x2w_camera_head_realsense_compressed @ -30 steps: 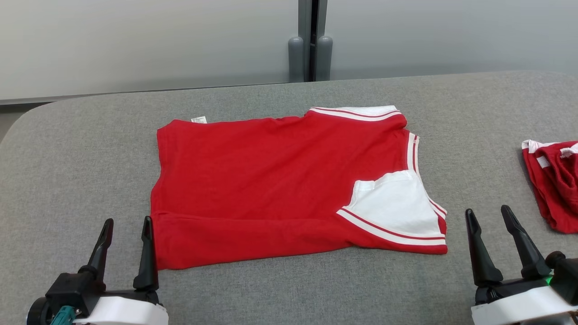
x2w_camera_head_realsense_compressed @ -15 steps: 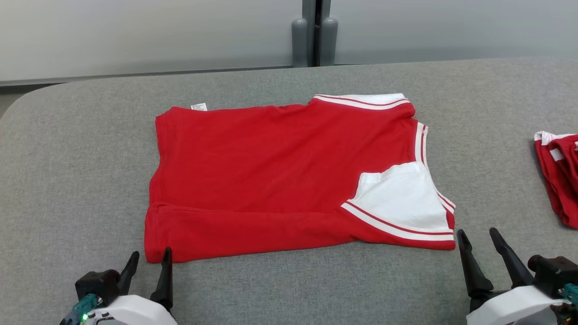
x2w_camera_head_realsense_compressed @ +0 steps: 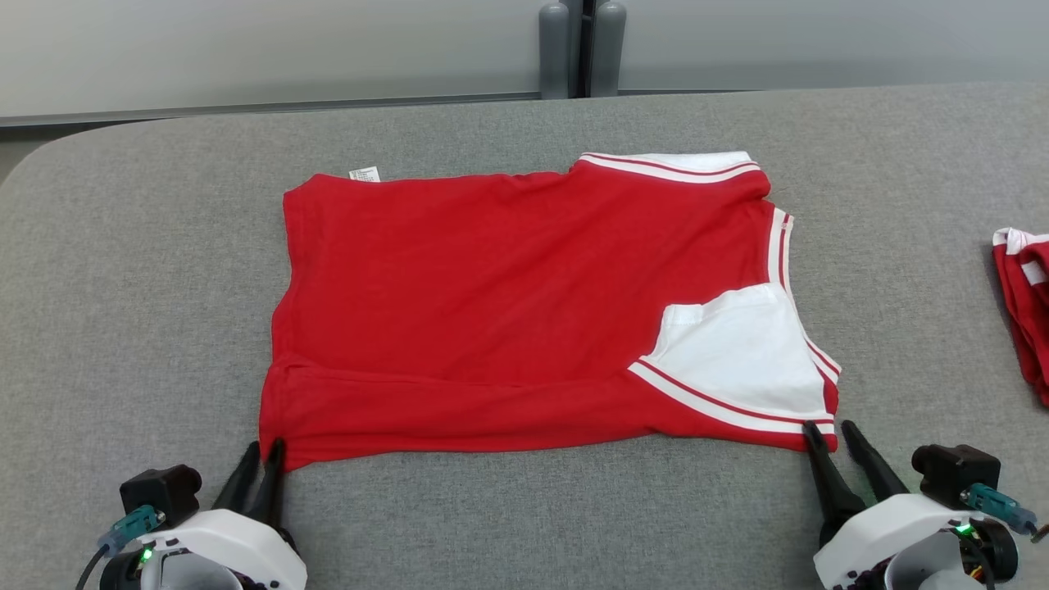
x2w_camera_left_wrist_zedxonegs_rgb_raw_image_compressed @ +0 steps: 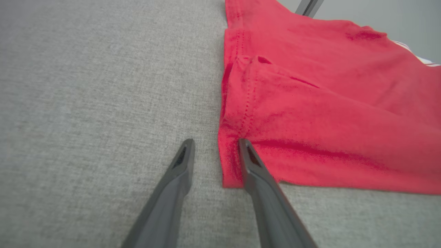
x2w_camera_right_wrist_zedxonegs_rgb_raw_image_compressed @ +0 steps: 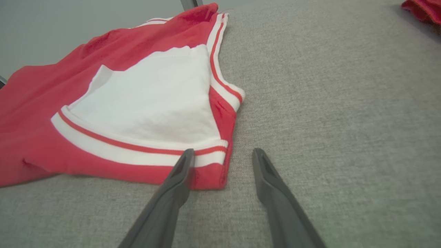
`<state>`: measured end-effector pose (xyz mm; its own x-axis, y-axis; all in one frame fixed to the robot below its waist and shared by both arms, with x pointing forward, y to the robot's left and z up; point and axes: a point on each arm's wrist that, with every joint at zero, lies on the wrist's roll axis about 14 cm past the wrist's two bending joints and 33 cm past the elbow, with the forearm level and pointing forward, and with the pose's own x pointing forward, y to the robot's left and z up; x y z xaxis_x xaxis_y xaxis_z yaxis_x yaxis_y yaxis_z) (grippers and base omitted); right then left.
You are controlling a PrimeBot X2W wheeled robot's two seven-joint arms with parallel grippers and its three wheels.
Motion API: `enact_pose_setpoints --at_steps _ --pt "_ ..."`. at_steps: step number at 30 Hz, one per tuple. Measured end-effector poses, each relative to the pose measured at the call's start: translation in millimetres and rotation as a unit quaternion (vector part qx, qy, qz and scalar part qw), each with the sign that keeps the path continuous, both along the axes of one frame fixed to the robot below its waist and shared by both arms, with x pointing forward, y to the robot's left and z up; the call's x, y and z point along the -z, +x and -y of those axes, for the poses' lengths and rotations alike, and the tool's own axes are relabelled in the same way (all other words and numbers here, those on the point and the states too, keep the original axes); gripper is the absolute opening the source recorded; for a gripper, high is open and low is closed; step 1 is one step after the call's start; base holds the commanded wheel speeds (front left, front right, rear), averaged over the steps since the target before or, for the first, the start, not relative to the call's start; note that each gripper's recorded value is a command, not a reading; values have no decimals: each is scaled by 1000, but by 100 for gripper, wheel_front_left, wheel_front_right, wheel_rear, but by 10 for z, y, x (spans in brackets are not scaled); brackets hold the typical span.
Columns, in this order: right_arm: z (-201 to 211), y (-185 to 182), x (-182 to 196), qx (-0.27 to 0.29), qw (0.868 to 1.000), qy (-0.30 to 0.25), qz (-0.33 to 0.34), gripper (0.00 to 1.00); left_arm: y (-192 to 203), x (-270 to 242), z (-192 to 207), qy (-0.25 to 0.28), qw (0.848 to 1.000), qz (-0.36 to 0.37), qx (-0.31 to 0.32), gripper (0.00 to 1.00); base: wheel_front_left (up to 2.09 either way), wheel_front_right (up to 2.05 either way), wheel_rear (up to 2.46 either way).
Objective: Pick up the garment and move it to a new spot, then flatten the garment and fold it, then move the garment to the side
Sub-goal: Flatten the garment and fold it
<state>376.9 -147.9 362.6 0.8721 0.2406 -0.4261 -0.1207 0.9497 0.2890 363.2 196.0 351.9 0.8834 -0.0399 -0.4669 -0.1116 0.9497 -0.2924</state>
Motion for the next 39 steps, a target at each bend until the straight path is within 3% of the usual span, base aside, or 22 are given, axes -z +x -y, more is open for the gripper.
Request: enact_pose_setpoints --at_steps 1,2,8,15,26,35,36,37,38,39 --pt "-7 5 3 0 1000 1 1 11 -5 5 -4 0 1000 -1 2 0 0 0 0" --pt "-15 0 6 -2 1000 1 2 0 -19 11 3 -2 1000 -2 4 0 0 0 0" --pt "-26 -2 -29 0 1000 17 15 0 -50 -30 38 -6 1000 1 20 0 0 0 0" --pt "-56 -304 -44 0 999 33 9 0 -276 -71 -178 1 1000 -13 15 0 0 0 0" --pt "-19 -886 39 21 997 57 -52 0 -735 -158 -212 -18 998 -55 9 0 0 0 0" --pt "-4 -1146 82 33 994 63 -84 0 -997 -146 -152 -33 995 -92 11 0 0 0 0" --pt "-9 -1157 86 32 994 63 -87 7 -1008 -140 -142 -37 995 -95 11 0 0 0 0" --pt "-9 -1145 74 31 994 61 -85 41 -1010 -140 -136 -38 995 -96 12 25 0 0 0" --pt "-14 -1121 42 29 995 60 -78 96 -994 -157 -146 -35 995 -91 9 84 0 0 0" --pt "-11 -1075 -7 28 996 59 -66 100 -954 -202 -164 -32 996 -77 2 100 0 0 0"
